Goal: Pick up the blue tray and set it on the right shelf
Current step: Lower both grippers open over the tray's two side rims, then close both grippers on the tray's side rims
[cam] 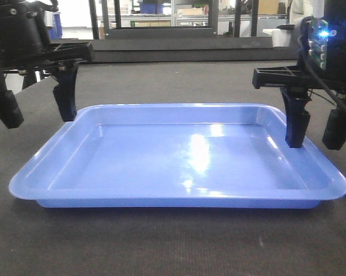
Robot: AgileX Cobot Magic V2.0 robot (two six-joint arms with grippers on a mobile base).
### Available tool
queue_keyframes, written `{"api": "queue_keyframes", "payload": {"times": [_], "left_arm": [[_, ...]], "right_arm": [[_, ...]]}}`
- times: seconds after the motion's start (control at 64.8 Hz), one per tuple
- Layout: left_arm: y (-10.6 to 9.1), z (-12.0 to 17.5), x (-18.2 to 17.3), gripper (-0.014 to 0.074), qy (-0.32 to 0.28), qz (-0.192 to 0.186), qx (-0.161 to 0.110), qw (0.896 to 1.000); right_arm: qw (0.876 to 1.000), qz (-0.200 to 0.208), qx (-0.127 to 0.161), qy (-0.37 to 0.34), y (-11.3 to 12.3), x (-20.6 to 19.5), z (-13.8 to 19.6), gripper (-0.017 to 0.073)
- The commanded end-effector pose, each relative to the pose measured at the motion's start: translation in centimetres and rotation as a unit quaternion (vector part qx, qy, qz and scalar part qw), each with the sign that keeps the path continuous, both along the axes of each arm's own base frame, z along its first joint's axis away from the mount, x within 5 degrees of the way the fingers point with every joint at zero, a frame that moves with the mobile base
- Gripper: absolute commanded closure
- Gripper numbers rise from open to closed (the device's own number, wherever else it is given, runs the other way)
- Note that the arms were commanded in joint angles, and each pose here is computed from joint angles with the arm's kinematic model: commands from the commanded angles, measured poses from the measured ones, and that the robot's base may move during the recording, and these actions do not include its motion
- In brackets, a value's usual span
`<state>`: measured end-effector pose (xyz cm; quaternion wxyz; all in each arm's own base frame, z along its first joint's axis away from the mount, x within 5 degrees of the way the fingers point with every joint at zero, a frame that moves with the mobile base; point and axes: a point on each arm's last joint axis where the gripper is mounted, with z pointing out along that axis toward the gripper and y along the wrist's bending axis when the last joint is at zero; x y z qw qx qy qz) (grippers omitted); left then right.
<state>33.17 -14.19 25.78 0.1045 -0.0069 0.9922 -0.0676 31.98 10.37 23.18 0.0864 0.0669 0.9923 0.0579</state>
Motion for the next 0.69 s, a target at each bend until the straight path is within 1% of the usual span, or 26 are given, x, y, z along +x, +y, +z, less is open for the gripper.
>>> {"api": "queue_keyframes", "payload": {"times": [0.0,0.124,0.309,0.494,0.679], "left_arm": [[0.2,2.5,0.0,0.0214,-0.043,0.002,-0.022,0.999],[-0.4,1.8,0.1,0.0213,-0.035,-0.004,-0.02,0.999],[-1.5,0.1,0.2,0.0213,-0.011,-0.019,-0.008,1.0],[-2.3,-0.9,0.3,0.0214,-0.006,-0.028,-0.005,1.0],[-2.3,-1.2,0.5,0.0214,-0.006,-0.029,-0.001,1.0]], "right_arm": [[0.999,0.005,0.009,-0.036,0.0,0.2,2.0,0.016],[1.0,0.005,0.005,-0.026,0.1,0.5,1.2,0.0158],[1.0,0.005,0.001,-0.01,0.2,0.8,0.2,0.0158],[1.0,0.005,0.003,-0.016,0.3,1.1,0.7,0.0158],[1.0,0.006,0.004,-0.021,0.4,1.6,1.7,0.0158]]}}
